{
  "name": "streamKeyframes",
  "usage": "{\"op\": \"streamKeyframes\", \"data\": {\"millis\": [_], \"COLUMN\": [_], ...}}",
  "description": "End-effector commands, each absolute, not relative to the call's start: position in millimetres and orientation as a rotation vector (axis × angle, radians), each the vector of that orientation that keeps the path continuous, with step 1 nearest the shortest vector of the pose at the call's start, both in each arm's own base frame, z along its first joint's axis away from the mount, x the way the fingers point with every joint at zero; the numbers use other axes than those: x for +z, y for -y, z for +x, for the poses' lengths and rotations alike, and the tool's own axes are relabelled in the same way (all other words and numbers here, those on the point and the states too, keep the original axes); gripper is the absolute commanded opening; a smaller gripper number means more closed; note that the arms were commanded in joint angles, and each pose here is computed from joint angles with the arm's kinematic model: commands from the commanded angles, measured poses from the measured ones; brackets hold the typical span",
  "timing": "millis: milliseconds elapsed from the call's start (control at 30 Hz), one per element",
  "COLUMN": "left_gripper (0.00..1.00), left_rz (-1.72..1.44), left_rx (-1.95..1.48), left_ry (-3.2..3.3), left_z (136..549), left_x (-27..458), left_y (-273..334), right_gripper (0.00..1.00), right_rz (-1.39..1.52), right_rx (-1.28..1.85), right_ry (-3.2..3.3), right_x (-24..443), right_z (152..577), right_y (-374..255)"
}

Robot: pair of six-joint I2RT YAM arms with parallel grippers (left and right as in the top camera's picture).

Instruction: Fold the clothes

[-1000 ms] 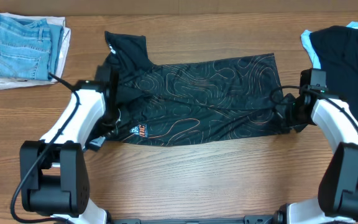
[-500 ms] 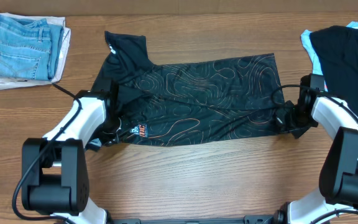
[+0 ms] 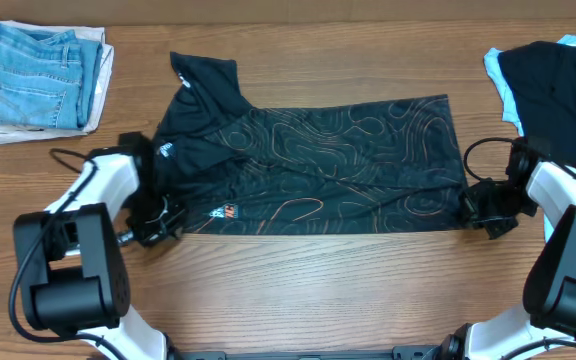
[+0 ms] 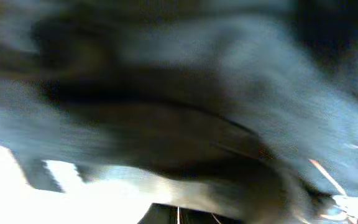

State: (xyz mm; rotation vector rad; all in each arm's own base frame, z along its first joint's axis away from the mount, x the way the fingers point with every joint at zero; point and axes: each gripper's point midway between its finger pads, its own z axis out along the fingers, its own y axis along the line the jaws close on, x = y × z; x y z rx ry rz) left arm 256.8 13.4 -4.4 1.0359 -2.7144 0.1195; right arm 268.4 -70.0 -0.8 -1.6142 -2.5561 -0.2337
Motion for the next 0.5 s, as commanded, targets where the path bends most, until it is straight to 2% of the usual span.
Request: {"op": "streamKeyframes", "data": {"millis": [0,300,467], "left_gripper": [0.04,0.04,0.04], "left_rz": [1.009,1.031,1.138], "left_rx": [0.029,-0.104,-0.336], "left_ry": [2.668,2.643,2.616], "left_z": [238.6,236.1,243.7], "left_x": [-16.8,-1.5,28.6], "left_y": [-34.8,-55.8,-83.6], "right_gripper": [0.04,0.04,0.04], "right_rz": [-1.702,-1.803,-1.869], "right_rx": [-0.066,-0.095,-0.132], "right_ry": [2.442,2.472,2.565], "right_x": [-7.0,29.7,66.5], "right_z": [241.4,241.5,241.4], "right_y": [80.2,80.4,81.9]}}
